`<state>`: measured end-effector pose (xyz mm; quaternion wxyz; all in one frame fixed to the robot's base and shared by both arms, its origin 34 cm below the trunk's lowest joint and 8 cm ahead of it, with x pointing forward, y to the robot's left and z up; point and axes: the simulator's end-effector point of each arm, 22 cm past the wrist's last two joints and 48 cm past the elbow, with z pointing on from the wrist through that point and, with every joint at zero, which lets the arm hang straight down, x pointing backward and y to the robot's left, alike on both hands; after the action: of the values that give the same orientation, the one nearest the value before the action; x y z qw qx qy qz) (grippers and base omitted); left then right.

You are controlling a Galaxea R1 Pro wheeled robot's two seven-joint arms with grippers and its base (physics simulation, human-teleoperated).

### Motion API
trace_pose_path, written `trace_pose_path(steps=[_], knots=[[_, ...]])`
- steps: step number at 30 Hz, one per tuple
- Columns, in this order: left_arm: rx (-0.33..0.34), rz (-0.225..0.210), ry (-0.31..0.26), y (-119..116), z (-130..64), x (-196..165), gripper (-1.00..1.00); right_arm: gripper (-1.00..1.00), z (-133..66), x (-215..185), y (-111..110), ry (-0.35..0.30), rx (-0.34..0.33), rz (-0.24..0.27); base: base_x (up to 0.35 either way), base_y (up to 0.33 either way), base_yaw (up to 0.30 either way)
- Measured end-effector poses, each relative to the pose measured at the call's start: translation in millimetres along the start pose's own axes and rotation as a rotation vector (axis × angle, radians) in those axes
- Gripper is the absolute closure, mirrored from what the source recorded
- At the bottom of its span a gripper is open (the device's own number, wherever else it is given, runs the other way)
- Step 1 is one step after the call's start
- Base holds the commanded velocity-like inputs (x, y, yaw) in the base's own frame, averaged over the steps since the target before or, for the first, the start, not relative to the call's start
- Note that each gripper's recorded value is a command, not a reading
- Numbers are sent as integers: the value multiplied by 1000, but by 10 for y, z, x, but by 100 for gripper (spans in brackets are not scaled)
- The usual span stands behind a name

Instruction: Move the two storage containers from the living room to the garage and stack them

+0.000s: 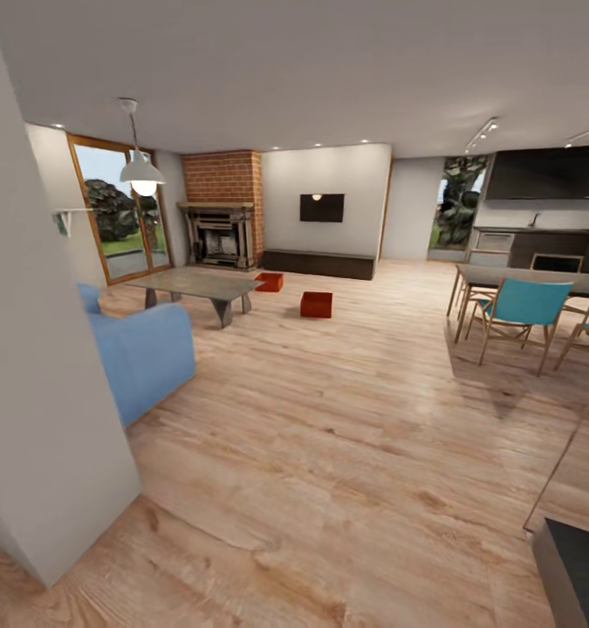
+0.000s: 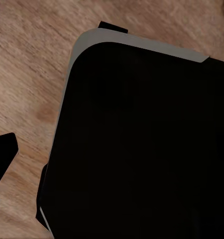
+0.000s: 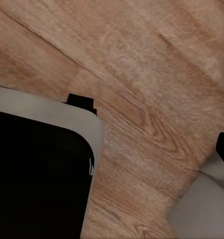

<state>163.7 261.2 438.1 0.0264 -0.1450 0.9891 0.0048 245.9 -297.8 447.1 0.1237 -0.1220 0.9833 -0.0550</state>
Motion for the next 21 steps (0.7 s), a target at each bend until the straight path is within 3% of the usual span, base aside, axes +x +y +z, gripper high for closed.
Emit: trace_pose_path(steps=[21], knots=[[0,0,-1,-4,0,-2,-100,-100,0,8,-13,2,4,5,325,0,-280]])
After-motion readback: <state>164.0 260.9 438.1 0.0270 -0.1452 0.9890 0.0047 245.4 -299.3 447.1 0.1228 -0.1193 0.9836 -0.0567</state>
